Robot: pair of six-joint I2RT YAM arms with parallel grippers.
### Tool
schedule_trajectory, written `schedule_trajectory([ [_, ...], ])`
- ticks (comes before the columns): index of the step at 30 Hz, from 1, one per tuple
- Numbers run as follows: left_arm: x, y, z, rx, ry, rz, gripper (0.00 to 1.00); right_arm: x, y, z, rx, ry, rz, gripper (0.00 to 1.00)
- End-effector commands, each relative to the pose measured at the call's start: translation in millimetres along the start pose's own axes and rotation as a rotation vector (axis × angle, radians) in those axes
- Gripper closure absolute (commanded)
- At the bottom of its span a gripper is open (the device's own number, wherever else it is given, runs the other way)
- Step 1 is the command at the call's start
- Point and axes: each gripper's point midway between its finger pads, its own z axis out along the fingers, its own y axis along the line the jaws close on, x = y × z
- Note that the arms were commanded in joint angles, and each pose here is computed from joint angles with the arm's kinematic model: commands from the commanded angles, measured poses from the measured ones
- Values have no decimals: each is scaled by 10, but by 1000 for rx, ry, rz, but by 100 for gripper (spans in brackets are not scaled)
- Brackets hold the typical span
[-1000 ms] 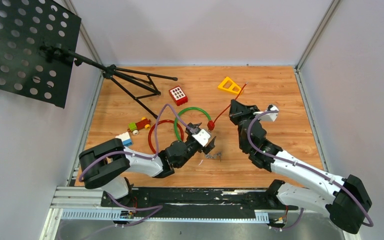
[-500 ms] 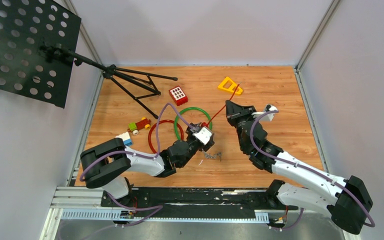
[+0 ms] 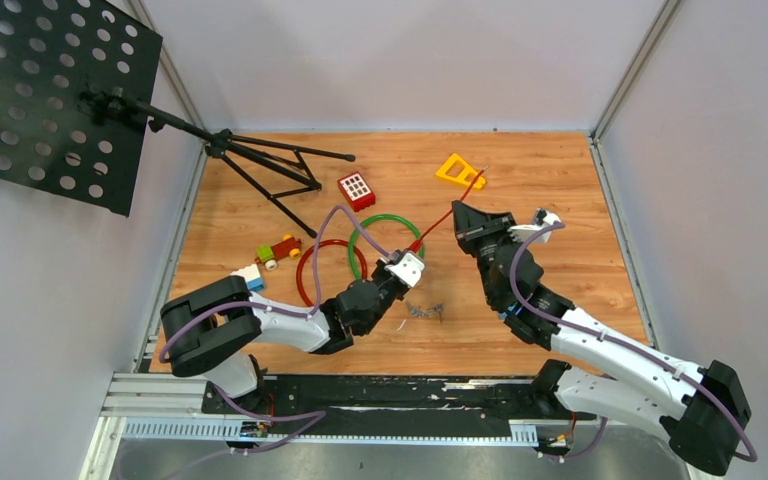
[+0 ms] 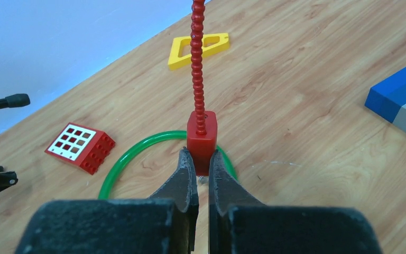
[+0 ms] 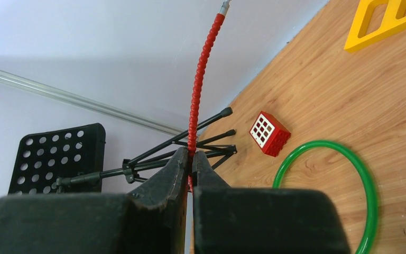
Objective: Lock with the key
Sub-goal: Lock the lock.
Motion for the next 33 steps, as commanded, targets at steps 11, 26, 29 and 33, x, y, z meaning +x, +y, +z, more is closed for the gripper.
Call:
schedule_trajectory([
  [11,-147,155,-51,-63,-50,9,100,-155,346,-42,-96,-20,-13,100],
  [26,-183,127,-71,-35,-84,18,41,-110,534,-112,-190,31,-44,100],
  [29,-180,120,-68,-33,-86,18,32,-54,560,-107,-200,54,-32,100],
  [33,-173,146,-65,-49,-80,19,32,-22,592,-111,-211,70,-28,100],
])
